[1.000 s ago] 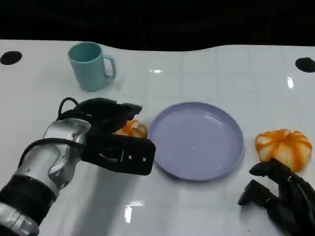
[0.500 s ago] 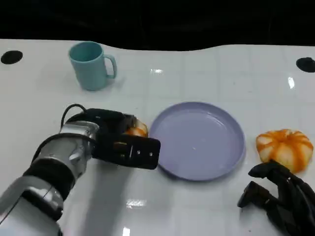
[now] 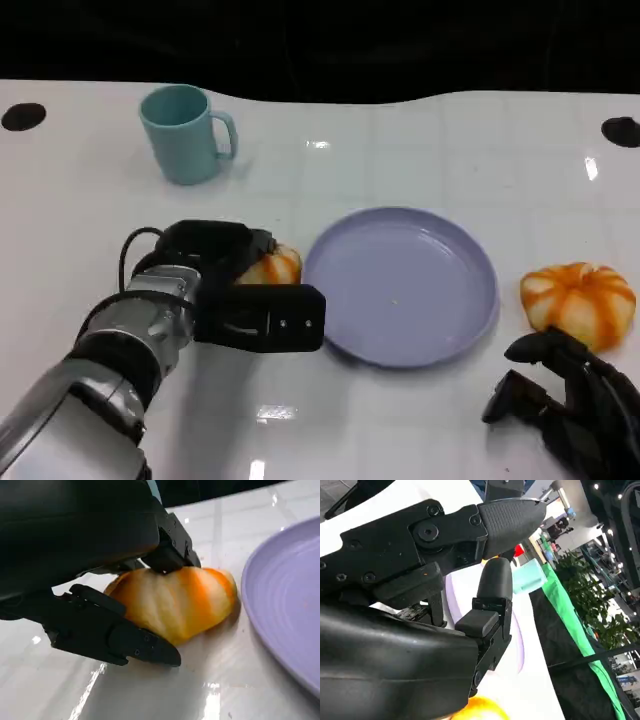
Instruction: Grasp the bread from the table and place it into the plate.
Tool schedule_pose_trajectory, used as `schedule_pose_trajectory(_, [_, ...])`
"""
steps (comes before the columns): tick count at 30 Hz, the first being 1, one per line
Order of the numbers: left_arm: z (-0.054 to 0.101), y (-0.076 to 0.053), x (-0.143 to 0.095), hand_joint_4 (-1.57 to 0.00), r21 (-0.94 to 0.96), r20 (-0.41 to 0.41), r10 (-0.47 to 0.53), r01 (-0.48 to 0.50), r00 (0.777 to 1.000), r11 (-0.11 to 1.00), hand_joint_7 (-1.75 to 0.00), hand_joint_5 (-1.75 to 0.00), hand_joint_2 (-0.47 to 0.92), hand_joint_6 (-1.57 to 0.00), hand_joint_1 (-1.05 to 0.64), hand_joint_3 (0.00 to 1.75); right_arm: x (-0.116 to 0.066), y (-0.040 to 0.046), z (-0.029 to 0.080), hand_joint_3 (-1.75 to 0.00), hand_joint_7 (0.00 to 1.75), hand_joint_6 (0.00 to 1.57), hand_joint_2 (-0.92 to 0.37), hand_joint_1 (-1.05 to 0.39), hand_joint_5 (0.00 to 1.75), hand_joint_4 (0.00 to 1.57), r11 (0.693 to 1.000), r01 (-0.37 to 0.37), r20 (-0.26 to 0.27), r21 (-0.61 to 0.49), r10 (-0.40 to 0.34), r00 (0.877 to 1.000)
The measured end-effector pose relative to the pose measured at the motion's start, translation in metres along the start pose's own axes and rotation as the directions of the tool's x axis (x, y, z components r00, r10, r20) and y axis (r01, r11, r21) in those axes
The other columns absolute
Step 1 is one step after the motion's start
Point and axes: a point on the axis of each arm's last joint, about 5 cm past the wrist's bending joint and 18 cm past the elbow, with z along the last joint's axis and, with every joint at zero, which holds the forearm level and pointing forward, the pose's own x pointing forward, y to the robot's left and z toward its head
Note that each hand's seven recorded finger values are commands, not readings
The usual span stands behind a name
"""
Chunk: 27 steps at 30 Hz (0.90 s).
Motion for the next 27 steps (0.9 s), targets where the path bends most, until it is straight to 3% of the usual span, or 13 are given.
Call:
schedule_pose_trajectory(1, [0.0, -0.001, 0.0, -0.75, -0.001, 0.001, 0.022, -0.022, 1.0, 1.0, -1.05, -1.7, 0.92, -0.78, -0.26, 0.3, 0.0, -0.0001, 0.0, -0.2, 1.16, 0.61, -0.92, -0.52, 1.45, 0.7, 1.0, -0.002, 0.001, 0.002, 0.002, 1.0])
schedule_pose_trajectory(2, [-0.001, -0.001, -0.001, -0.77, -0.002, 0.003, 0.041, -0.041, 0.999, 0.999, -1.2, -1.72, 0.92, -0.72, -0.25, 0.3, 0.0, -0.0002, 0.0, -0.21, 1.16, 0.61, -0.92, -0.52, 1.45, 0.7, 1.0, -0.002, 0.002, 0.005, 0.002, 1.0])
schedule_pose_trajectory(3, [-0.001, -0.002, -0.001, -0.77, -0.002, 0.004, 0.056, -0.056, 0.998, 0.998, -1.5, -1.74, 0.92, -0.62, -0.24, 0.29, 0.0, -0.0004, 0.0, -0.2, 1.17, 0.62, -0.92, -0.52, 1.45, 0.7, 1.0, -0.005, 0.002, 0.006, 0.005, 1.0])
schedule_pose_trajectory(4, [-0.002, -0.003, -0.001, -0.78, -0.003, 0.004, 0.072, -0.072, 0.997, 0.997, -1.59, -1.74, 0.92, -0.58, -0.23, 0.28, 0.0, -0.0005, 0.0, -0.2, 1.17, 0.62, -0.92, -0.53, 1.45, 0.71, 1.0, -0.006, 0.003, 0.005, 0.006, 1.0])
schedule_pose_trajectory(6, [-0.004, -0.006, -0.003, -0.8, -0.009, 0.008, 0.097, -0.097, 0.995, 0.995, -1.58, -1.74, 0.92, -0.58, -0.23, 0.22, -0.001, -0.0006, 0.0, -0.19, 1.18, 0.63, -0.92, -0.54, 1.46, 0.71, 1.0, -0.005, 0.005, 0.003, 0.005, 1.0])
schedule_pose_trajectory(8, [-0.005, -0.009, -0.004, -0.82, -0.021, 0.008, 0.126, -0.126, 0.992, 0.992, -1.71, -1.75, 0.92, -0.57, -0.2, 0.23, -0.001, -0.0007, -0.001, -0.21, 1.19, 0.62, -0.92, -0.55, 1.49, 0.7, 1.0, -0.002, 0.008, 0.0, 0.002, 1.0])
schedule_pose_trajectory(11, [-0.007, -0.011, -0.005, -0.82, -0.057, -0.01, 0.164, -0.165, 0.986, 0.985, -1.74, -1.75, 0.92, -0.55, -0.21, 0.31, -0.001, -0.0011, -0.001, -0.21, 1.18, 0.6, -0.92, -0.53, 1.49, 0.68, 1.0, -0.002, 0.011, -0.004, 0.002, 1.0])
schedule_pose_trajectory(14, [-0.008, -0.009, -0.005, -0.84, -0.152, -0.067, 0.194, -0.202, 0.979, 0.967, -1.75, -1.75, 0.79, -0.6, -0.21, 0.71, -0.001, -0.0023, -0.001, -0.24, 1.17, 0.59, -0.92, -0.5, 1.49, 0.68, 1.0, -0.008, 0.009, -0.001, 0.008, 1.0])
schedule_pose_trajectory(16, [-0.008, -0.006, -0.004, -0.86, -0.242, -0.11, 0.218, -0.239, 0.97, 0.94, -1.75, -1.75, 0.73, -0.62, -0.2, 0.85, -0.001, -0.0032, -0.001, -0.24, 1.17, 0.6, -0.92, -0.5, 1.48, 0.68, 1.0, -0.013, 0.009, -0.002, 0.013, 1.0])
schedule_pose_trajectory(18, [-0.008, -0.002, -0.003, -0.87, -0.304, -0.13, 0.241, -0.27, 0.962, 0.914, -1.75, -1.75, 0.71, -0.63, -0.2, 0.89, -0.001, -0.0036, 0.0, -0.23, 1.16, 0.61, -0.92, -0.51, 1.48, 0.68, 1.0, -0.014, 0.009, -0.001, 0.014, 1.0])
schedule_pose_trajectory(19, [-0.007, 0.0, -0.003, -0.88, -0.327, -0.134, 0.251, -0.282, 0.959, 0.902, -1.75, -1.75, 0.66, -0.66, -0.2, 1.0, -0.001, -0.0037, 0.0, -0.22, 1.15, 0.61, -0.92, -0.52, 1.47, 0.68, 1.0, -0.014, 0.01, 0.0, 0.014, 1.0])
schedule_pose_trajectory(22, [-0.005, 0.005, -0.002, -0.89, -0.396, -0.134, 0.274, -0.305, 0.952, 0.866, -1.75, -1.75, 0.59, -0.69, -0.19, 1.12, 0.0, -0.0039, 0.0, -0.21, 1.14, 0.61, -0.92, -0.52, 1.47, 0.67, 1.0, -0.014, 0.01, 0.001, 0.014, 1.0])
schedule_pose_trajectory(27, [0.002, 0.016, 0.0, -0.91, -0.469, -0.064, 0.329, -0.319, 0.942, 0.823, -1.75, -1.75, 0.48, -0.72, -0.15, 1.3, 0.001, -0.0049, 0.0, -0.22, 1.16, 0.6, -0.92, -0.52, 1.49, 0.67, 1.0, -0.018, 0.007, 0.005, 0.018, 1.0])
